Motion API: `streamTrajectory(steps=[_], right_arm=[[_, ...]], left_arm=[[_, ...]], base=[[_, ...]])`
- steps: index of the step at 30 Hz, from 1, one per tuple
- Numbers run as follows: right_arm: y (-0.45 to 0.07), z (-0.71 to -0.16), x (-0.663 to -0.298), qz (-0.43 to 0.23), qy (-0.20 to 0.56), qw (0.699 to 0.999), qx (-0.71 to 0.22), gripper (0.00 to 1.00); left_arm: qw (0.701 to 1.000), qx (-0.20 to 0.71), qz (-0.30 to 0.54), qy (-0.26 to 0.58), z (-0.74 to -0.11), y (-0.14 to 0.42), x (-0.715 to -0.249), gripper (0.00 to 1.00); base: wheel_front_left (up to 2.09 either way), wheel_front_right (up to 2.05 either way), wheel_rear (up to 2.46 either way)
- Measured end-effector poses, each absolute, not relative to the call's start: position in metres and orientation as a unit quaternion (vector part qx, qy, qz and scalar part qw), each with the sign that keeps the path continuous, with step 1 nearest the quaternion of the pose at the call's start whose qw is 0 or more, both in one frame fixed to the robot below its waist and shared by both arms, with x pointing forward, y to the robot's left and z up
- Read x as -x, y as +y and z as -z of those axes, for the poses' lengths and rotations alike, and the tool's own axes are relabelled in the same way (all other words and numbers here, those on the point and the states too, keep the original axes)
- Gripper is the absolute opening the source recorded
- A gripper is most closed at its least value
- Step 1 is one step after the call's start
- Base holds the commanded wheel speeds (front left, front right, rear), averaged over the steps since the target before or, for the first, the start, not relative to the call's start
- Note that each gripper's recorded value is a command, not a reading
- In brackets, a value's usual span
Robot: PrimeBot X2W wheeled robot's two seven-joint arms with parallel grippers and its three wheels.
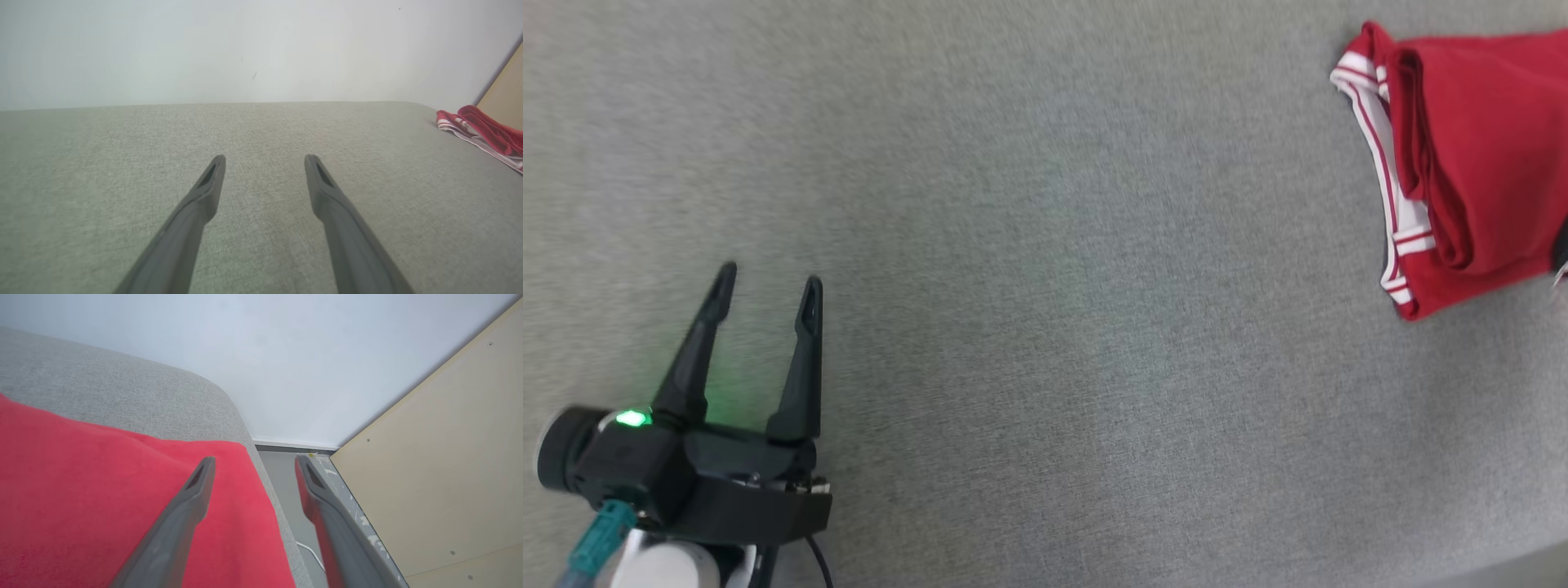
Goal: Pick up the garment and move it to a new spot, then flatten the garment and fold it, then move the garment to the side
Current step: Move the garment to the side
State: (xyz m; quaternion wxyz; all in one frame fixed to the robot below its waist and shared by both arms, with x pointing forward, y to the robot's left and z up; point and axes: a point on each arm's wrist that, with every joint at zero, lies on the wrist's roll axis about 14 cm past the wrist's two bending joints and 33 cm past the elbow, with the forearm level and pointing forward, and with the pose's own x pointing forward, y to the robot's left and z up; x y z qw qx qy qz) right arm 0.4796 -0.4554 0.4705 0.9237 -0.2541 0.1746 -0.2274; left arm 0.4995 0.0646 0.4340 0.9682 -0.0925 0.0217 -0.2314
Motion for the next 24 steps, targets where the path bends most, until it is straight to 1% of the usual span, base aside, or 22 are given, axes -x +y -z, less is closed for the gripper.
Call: streamTrajectory(steps=[3, 5, 10, 13, 16, 19, 24], right_arm=[[-0.435, -0.463, -0.475, 0.212, 0.148, 0.941, 0.217, 1.0], [-0.404, -0.456, -0.469, 0.186, 0.124, 0.958, 0.18, 1.0], [-0.347, -0.45, -0.444, 0.146, 0.09, 0.978, 0.121, 1.0], [-0.312, -0.459, -0.425, 0.123, 0.06, 0.986, 0.089, 1.0], [-0.29, -0.474, -0.406, 0.109, 0.026, 0.992, 0.057, 1.0], [-0.268, -0.481, -0.387, 0.088, 0.018, 0.996, 0.028, 1.0], [-0.237, -0.499, -0.369, 0.049, 0.003, 0.999, -0.009, 1.0]], left_arm=[[0.972, 0.092, 0.214, 0.021, -0.437, 0.074, -0.491, 1.0], [0.979, 0.068, 0.192, 0.026, -0.437, 0.089, -0.477, 1.0], [0.987, 0.057, 0.146, 0.03, -0.445, 0.112, -0.45, 1.0], [0.992, 0.054, 0.113, 0.026, -0.454, 0.128, -0.429, 1.0], [0.995, 0.049, 0.086, 0.014, -0.468, 0.144, -0.412, 1.0], [0.997, 0.056, 0.06, -0.01, -0.486, 0.157, -0.396, 1.0], [0.996, 0.069, 0.028, -0.04, -0.508, 0.174, -0.369, 1.0]], base=[[0.0, 0.0, 0.0], [0.0, 0.0, 0.0], [0.0, 0.0, 0.0], [0.0, 0.0, 0.0], [0.0, 0.0, 0.0], [0.0, 0.0, 0.0], [0.0, 0.0, 0.0]])
